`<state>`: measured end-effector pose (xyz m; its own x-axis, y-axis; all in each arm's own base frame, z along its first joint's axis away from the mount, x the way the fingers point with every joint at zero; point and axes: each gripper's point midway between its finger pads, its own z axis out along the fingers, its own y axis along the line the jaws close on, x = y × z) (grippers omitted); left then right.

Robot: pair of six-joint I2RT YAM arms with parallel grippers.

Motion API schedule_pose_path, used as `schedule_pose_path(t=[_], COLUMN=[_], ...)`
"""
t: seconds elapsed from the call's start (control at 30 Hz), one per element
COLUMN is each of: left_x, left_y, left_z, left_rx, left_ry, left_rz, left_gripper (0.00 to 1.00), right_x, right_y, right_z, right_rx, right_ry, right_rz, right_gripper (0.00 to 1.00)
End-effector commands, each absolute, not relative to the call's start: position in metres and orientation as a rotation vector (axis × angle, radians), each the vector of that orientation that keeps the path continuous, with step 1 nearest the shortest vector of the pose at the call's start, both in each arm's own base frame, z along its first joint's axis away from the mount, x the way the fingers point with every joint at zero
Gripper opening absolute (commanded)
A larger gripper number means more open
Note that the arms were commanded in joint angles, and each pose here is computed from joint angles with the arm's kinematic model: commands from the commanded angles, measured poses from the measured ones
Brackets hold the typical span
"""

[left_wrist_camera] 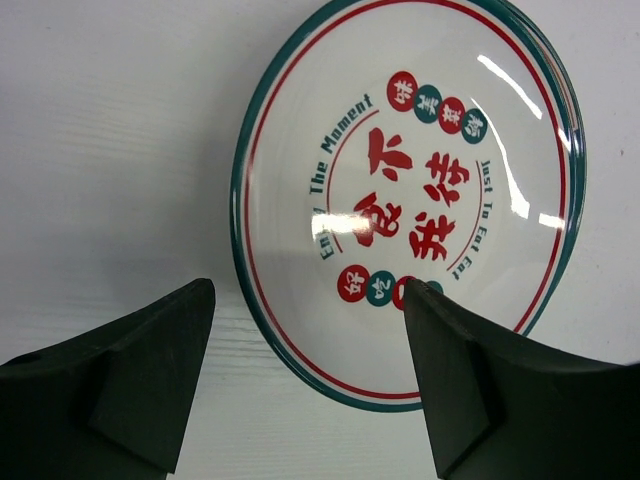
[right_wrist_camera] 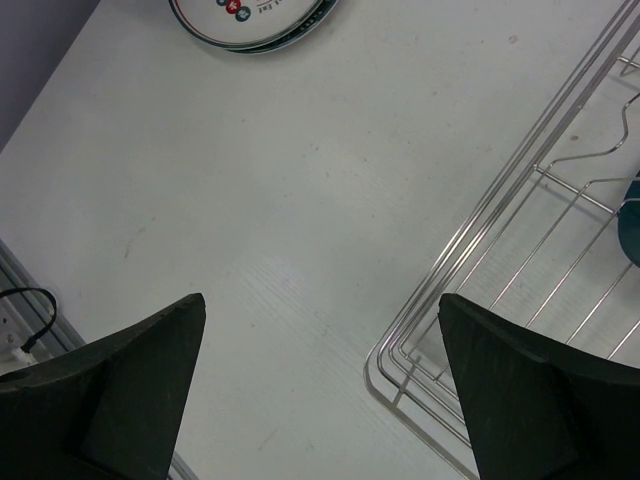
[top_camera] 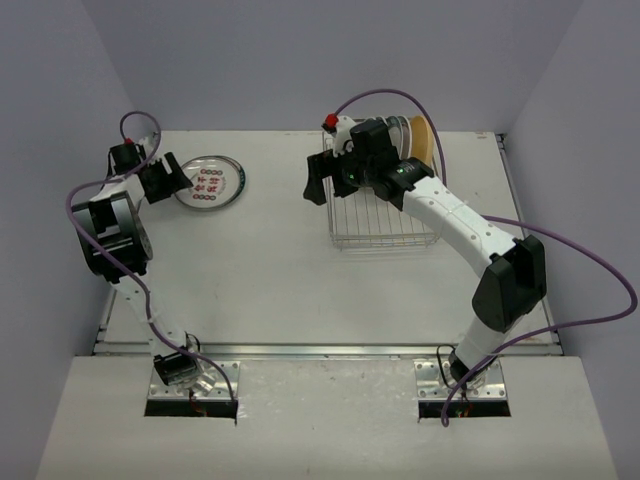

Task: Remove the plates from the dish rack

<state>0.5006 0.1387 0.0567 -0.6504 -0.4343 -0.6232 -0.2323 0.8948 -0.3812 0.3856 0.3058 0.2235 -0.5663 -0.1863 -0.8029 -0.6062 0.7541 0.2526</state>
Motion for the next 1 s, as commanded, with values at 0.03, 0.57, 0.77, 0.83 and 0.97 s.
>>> schedule_pose_path(t=[0.03,0.57,0.77,0.83,0.97], left_x=[0.513,0.481,0.445,0.436,0.420], left_y=[0.125,0.156,0.149,0.144,0.131], left_z=[0.092,0.200,0.284,0.296,0.307], left_rx=[-0.348,-0.312,-0.289,-0.277,-0.251], left_ry=[2.243,2.034,1.833,1.810,1.791], left_rz=[-0.328,0.026,0.108,0.101,0.082], left_gripper=[0.74,0.76,0.78,0.79,0.80], right_x=[0.397,0.450,0.481,0.494,0.518], right_y=[0.300,0.235,0.196,0.188,0.175], right_z=[0.251,0.267,0.278,0.276,0.263], right_rx=[-0.579,-0.240,-0.044,-0.011,0.030], right_ry=[2.048,1.994,1.923,1.913,1.918], right_rz=[0.608,0.179,-0.082,-0.158,-0.242], right_gripper=[0.99,0.83,0.55,0.51,0.47])
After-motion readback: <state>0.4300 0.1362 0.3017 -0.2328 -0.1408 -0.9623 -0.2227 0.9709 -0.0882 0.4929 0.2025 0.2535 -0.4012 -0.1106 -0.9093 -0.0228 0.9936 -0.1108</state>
